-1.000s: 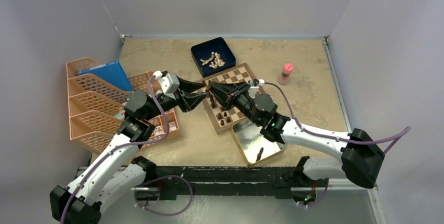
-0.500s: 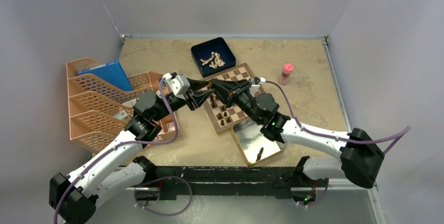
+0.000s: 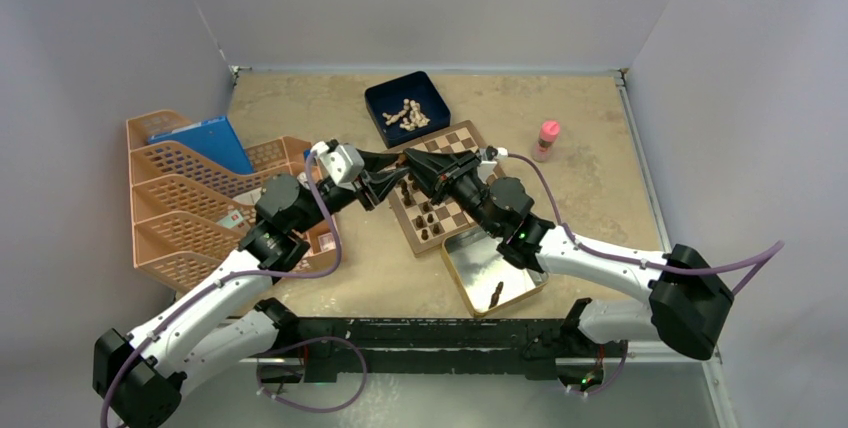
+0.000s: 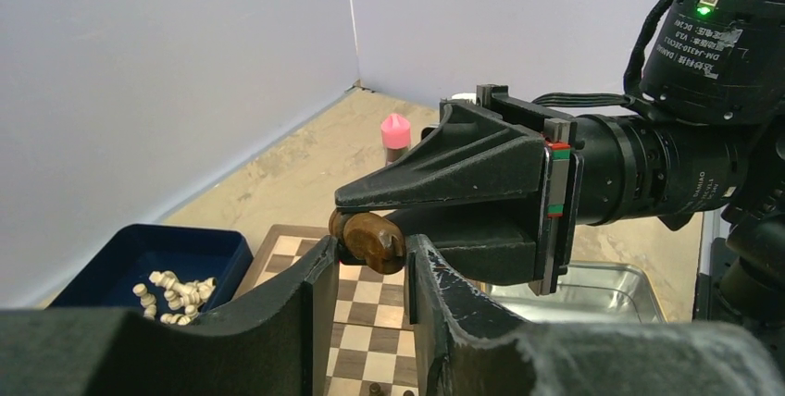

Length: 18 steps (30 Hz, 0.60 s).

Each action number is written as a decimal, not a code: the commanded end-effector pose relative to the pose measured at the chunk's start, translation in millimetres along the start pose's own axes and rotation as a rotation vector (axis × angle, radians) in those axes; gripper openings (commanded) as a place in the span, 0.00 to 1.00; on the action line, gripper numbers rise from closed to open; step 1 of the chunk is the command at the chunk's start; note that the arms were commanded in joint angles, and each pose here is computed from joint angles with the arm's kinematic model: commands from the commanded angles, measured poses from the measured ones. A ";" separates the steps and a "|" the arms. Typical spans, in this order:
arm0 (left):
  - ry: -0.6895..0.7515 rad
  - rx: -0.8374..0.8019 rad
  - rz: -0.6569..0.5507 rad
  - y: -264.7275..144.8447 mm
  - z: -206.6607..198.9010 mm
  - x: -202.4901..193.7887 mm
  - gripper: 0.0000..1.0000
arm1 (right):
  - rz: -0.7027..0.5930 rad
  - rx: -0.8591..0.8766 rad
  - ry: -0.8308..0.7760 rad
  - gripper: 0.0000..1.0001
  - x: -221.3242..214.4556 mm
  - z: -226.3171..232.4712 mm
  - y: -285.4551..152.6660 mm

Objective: Set up the chess pieces on the board
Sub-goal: Place the chess piece on the chessboard.

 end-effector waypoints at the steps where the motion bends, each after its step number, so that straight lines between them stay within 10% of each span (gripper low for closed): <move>1: 0.041 -0.037 -0.082 -0.7 -8.0 17.9 0.32 | 0.048 0.025 0.004 0.18 -7.9 6.3 -1.1; 12: 0.029 -0.050 -0.074 -1.8 -11.0 22.4 0.31 | 0.026 0.038 -0.017 0.17 -5.7 6.2 -0.2; 18: 0.025 -0.050 -0.072 -2.2 -11.3 22.2 0.12 | 0.024 0.034 -0.044 0.17 -6.0 6.2 2.3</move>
Point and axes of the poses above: each gripper's point midway between its finger pads, its own y axis out along the fingers, its own z axis along the line the jaws close on, x = y × z, the point moved 7 cm from there along -y, back along the fingers, and after that the axes turned 8 degrees about -y, right-handed, at the moved point
